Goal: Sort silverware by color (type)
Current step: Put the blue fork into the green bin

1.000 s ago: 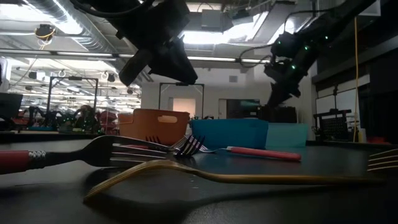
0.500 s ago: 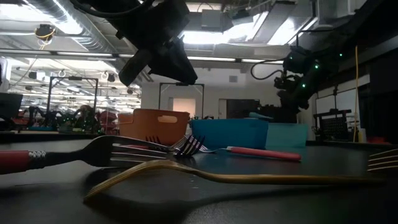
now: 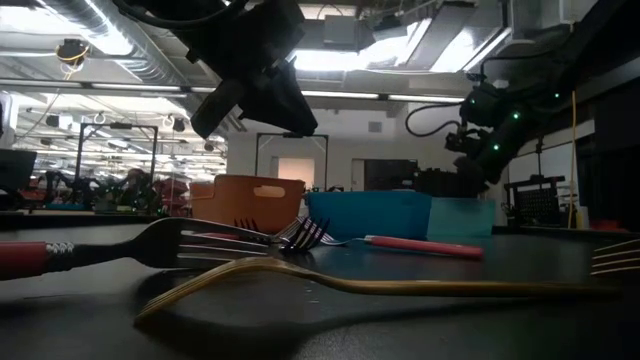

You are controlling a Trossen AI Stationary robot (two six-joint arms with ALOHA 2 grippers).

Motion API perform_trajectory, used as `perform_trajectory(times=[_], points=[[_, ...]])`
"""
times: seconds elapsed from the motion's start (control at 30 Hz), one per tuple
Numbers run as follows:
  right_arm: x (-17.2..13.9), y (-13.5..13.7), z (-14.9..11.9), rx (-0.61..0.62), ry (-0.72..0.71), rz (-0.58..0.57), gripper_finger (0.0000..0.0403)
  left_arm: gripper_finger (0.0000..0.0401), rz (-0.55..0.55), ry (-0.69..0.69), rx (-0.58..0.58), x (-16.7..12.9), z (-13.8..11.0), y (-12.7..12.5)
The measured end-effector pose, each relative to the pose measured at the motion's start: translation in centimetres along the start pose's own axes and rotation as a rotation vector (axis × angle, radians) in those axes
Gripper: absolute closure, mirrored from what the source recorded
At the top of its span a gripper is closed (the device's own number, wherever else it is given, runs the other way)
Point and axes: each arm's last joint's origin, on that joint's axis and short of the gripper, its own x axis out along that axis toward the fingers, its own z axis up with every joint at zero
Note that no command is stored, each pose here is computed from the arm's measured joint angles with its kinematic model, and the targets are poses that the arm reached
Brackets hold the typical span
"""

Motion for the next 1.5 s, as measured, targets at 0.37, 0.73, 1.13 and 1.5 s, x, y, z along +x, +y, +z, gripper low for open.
perform_trajectory(times=[0.37,0.73,1.13,1.5], points=[[0.02,-0.10,-0.13,-0.001,0.018,-0.047,0.0400,0.0355,0.000,0.000,0.000,0.00,0.00,0.00],[0.01,-0.24,-0.19,-0.001,0.032,-0.091,0.0400,0.0355,0.000,0.000,0.000,0.00,0.00,0.00],[0.01,-0.24,-0.19,-0.001,0.032,-0.091,0.0400,0.0355,0.000,0.000,-0.001,0.00,0.00,0.00],[0.01,-0.24,-0.19,0.000,0.033,-0.091,0.0400,0.0355,-0.005,0.007,-0.044,0.00,-0.08,-0.06]])
